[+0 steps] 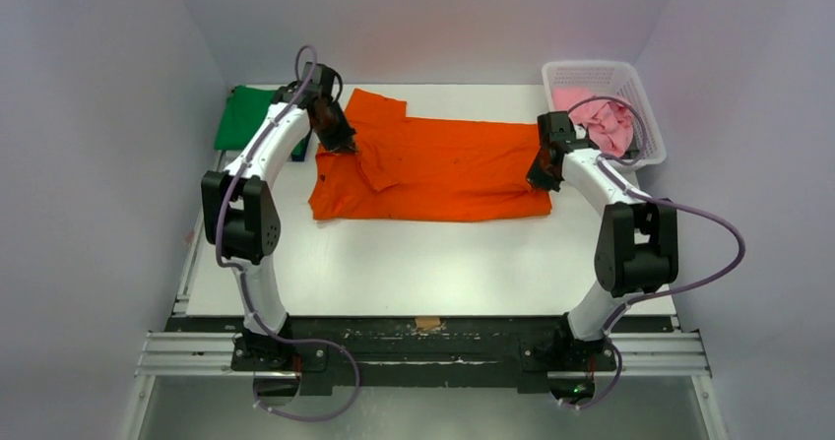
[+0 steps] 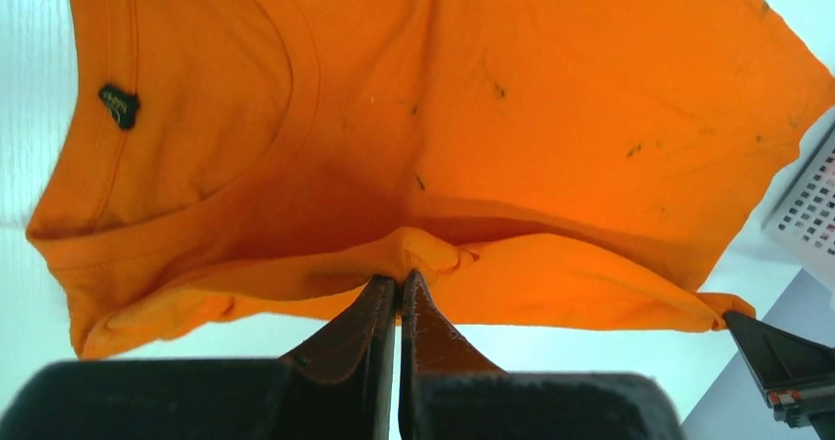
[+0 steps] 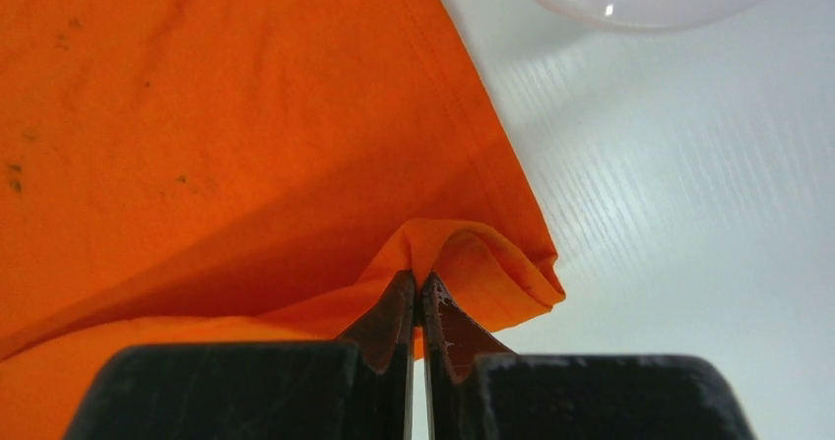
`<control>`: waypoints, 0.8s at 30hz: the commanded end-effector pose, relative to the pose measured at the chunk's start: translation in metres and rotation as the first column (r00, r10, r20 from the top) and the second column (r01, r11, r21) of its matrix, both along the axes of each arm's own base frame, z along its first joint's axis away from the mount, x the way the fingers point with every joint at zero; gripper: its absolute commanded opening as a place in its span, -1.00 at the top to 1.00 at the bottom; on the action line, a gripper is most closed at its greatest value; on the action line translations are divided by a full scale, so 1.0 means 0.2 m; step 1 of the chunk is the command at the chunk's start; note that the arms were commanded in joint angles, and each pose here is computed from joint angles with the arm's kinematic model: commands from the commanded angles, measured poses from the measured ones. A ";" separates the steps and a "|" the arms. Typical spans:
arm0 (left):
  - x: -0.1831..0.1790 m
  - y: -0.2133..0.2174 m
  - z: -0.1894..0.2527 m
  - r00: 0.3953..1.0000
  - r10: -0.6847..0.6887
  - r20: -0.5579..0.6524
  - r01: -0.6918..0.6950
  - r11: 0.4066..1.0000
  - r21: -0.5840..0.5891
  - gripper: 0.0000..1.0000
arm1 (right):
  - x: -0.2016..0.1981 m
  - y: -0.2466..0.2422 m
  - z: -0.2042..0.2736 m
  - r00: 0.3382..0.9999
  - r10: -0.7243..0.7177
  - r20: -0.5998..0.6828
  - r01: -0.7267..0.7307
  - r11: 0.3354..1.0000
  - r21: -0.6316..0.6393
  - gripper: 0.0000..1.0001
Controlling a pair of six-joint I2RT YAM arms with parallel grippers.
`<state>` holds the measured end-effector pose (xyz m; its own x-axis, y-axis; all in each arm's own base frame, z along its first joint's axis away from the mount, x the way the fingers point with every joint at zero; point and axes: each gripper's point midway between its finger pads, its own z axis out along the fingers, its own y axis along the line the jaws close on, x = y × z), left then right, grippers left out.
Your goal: Fold and stack the t-shirts
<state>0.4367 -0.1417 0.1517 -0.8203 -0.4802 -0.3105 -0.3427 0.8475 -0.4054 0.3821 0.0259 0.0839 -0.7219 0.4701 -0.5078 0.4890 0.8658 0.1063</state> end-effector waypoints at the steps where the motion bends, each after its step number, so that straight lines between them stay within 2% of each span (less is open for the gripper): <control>1: 0.15 0.03 0.02 0.999 -0.033 0.038 0.032 0.999 0.015 0.93 | 0.10 -0.08 0.06 0.998 -0.049 0.038 0.051 0.997 -0.053 1.00; 5: 0.27 0.05 -0.07 1.000 -0.027 0.007 0.027 0.999 0.022 0.90 | 0.16 -0.10 0.01 0.997 -0.078 0.027 0.079 0.995 -0.056 1.00; 6: 0.31 0.05 -0.08 1.000 -0.029 0.009 0.029 0.999 0.020 0.81 | 0.17 -0.10 0.00 0.995 -0.092 0.031 0.094 0.994 -0.058 0.97; 7: 0.35 0.05 -0.10 0.999 -0.030 0.012 0.030 0.999 0.022 0.65 | 0.18 -0.11 -0.01 0.994 -0.107 0.033 0.109 0.992 -0.061 0.88; 8: 0.38 0.06 -0.12 1.000 -0.027 0.010 0.027 0.999 0.026 0.35 | 0.19 -0.12 -0.02 0.992 -0.121 0.033 0.123 0.991 -0.058 0.67; 9: 0.40 0.07 -0.16 1.000 -0.022 -0.015 0.023 0.999 0.029 -0.03 | 0.20 -0.13 -0.02 0.990 -0.136 0.033 0.138 0.989 -0.055 0.41; 11: 0.42 0.08 -0.15 0.999 -0.026 -0.027 0.026 0.999 0.022 -0.62 | 0.23 -0.13 0.00 0.986 -0.159 0.053 0.161 0.986 -0.049 -0.10; 12: 0.43 0.08 -0.12 0.999 -0.025 -0.021 0.025 0.999 0.022 -0.79 | 0.24 -0.14 0.02 0.983 -0.171 0.068 0.175 0.984 -0.046 -0.23; 13: 0.42 0.09 -0.08 1.000 -0.027 -0.006 0.027 0.999 0.025 -0.89 | 0.24 -0.14 0.05 0.981 -0.175 0.082 0.179 0.983 -0.047 -0.30; 16: 0.31 0.11 -0.04 0.999 -0.033 0.001 0.033 0.999 0.027 -1.00 | 0.23 -0.17 0.14 0.979 -0.153 0.135 0.164 0.983 -0.080 -0.47; 18: 0.18 0.09 -0.02 0.999 -0.049 0.010 0.049 0.999 0.004 -1.00 | 0.20 -0.11 0.17 0.985 -0.086 0.152 0.096 0.994 -0.057 -0.49; 19: 0.12 0.08 -0.02 0.998 -0.054 0.020 0.054 0.998 -0.017 -1.00 | 0.19 -0.06 0.18 0.985 -0.056 0.163 0.063 0.997 -0.041 -0.50; 21: 0.00 0.05 -0.04 0.998 -0.060 0.018 0.061 0.996 -0.060 -1.00 | 0.16 0.05 0.15 0.985 0.019 0.170 -0.018 1.000 -0.009 -0.67; 24: -0.09 0.01 -0.15 0.997 -0.070 0.006 0.071 0.991 -0.114 -1.00 | 0.16 0.29 0.08 0.968 0.172 0.182 -0.187 0.980 0.070 -0.69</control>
